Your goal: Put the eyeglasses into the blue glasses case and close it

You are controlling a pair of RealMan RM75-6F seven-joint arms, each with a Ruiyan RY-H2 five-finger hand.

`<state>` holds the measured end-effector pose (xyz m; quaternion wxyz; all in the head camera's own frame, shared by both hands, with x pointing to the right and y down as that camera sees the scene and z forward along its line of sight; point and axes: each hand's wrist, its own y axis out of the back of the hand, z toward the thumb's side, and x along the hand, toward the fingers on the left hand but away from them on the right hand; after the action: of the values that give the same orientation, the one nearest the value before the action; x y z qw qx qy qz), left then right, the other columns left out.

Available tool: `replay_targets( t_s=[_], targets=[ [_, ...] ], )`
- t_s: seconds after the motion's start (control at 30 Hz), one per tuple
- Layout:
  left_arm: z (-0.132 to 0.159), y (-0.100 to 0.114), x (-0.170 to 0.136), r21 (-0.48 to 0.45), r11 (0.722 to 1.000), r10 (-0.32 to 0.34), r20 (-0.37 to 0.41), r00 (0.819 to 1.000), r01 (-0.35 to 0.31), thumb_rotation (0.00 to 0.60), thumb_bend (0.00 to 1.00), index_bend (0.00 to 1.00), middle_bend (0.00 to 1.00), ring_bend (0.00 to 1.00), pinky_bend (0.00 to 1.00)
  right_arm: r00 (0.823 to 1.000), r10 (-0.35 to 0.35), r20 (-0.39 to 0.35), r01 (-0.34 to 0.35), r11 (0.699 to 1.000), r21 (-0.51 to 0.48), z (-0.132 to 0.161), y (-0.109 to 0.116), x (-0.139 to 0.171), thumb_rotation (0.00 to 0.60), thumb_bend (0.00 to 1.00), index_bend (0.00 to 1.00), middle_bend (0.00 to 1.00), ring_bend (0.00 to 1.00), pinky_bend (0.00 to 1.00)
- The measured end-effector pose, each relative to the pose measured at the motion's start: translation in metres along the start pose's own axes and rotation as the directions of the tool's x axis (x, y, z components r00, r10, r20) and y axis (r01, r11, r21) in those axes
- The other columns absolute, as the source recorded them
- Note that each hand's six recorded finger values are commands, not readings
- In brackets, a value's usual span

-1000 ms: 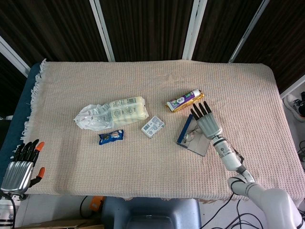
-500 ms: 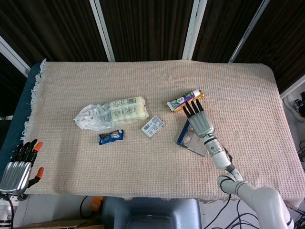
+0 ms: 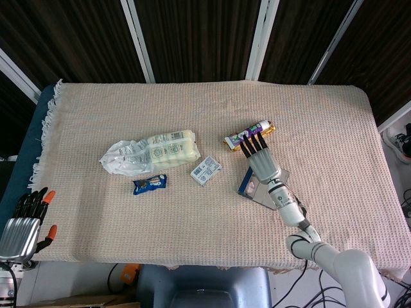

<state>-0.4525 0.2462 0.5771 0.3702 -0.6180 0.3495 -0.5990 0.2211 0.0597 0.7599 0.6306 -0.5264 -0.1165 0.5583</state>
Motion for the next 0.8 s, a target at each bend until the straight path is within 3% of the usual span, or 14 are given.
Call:
replay_targets(
  t_s=[0.2,0.37,0.47,0.57,0.8],
  targets=[
    [0.001,0.000,-0.001,0.000,1.000,0.003,0.004,1.000,-0.003,0.600,0.39,0.00,0.00,0.00,0.06,0.998,-0.064,-0.024,0.063,0.997,-0.054,-0.017,0.006,0.026,0.600,0.22,0.27,0.03,0.00,0.00],
    [0.003,-0.001,-0.002,0.005,1.000,0.003,0.007,1.000,-0.003,0.600,0.39,0.00,0.00,0.00,0.06,0.988,-0.122,-0.090,0.111,0.986,-0.123,-0.038,0.006,0.070,0.600,0.22,0.46,0.02,0.00,0.00],
    [0.004,-0.001,-0.003,0.011,1.000,0.004,0.008,1.000,-0.004,0.600,0.39,0.00,0.00,0.00,0.06,0.981,-0.130,-0.143,0.107,0.981,-0.159,-0.044,0.000,0.093,0.600,0.23,0.54,0.05,0.00,0.00],
    [0.006,-0.002,-0.003,0.018,1.000,0.003,0.010,1.000,-0.003,0.600,0.39,0.00,0.00,0.00,0.06,0.975,-0.130,-0.180,0.099,0.980,-0.174,-0.050,-0.009,0.105,0.600,0.32,0.60,0.07,0.00,0.00],
    [0.009,-0.007,-0.001,0.034,0.999,-0.007,0.010,1.000,0.006,0.600,0.39,0.00,0.00,0.00,0.06,0.970,-0.112,-0.213,0.083,0.987,-0.140,-0.069,-0.033,0.112,0.600,0.35,0.62,0.08,0.00,0.00]
  ],
)
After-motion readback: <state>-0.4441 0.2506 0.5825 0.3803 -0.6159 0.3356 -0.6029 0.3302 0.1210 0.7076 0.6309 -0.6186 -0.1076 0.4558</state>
